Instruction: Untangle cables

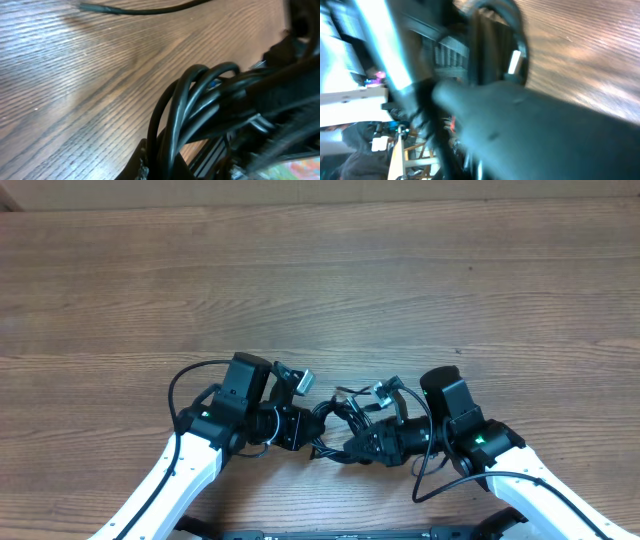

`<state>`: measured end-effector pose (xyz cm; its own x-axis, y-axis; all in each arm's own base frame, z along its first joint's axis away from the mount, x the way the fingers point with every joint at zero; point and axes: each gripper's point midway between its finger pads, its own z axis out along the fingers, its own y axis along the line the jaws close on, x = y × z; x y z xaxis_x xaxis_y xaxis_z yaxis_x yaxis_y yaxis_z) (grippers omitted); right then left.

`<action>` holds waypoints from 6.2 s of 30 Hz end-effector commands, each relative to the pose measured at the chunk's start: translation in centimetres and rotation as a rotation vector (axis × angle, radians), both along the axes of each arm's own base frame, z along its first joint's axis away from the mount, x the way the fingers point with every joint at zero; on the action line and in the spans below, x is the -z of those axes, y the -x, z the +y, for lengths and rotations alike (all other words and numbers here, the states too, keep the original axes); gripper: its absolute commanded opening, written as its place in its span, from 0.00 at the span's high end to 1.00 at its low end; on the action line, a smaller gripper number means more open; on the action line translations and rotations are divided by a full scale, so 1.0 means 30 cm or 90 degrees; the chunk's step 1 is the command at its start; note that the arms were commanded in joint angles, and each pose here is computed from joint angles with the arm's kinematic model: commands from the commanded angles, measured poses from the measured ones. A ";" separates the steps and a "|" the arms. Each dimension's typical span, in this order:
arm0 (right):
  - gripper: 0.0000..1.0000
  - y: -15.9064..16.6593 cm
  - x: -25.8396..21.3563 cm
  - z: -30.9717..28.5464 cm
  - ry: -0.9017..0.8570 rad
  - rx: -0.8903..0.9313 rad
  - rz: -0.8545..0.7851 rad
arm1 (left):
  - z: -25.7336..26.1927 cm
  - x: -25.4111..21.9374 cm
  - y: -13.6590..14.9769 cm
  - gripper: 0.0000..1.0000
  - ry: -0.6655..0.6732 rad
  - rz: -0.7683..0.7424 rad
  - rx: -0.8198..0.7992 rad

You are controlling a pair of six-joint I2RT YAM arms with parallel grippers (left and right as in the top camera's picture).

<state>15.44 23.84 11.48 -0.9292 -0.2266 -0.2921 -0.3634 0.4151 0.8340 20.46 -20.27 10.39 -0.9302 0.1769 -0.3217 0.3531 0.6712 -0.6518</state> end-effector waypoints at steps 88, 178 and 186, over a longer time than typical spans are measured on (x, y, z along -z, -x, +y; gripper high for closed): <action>0.96 -0.063 0.117 0.102 0.278 0.042 -0.339 | 0.031 0.015 -0.013 0.96 -0.016 0.075 -0.094; 0.03 -0.107 0.150 -0.269 0.342 0.386 0.070 | 0.234 0.113 -0.101 0.16 -0.156 0.158 -0.416; 0.00 -0.104 0.153 -0.271 0.345 0.386 0.072 | 0.256 0.138 -0.046 0.35 -0.174 0.240 -0.474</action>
<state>17.76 15.63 5.93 -0.9611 0.2319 -0.1501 0.1370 0.8720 0.4699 22.07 -12.99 6.49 -0.9104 -0.4113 -0.0439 -0.3516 0.8254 -0.4417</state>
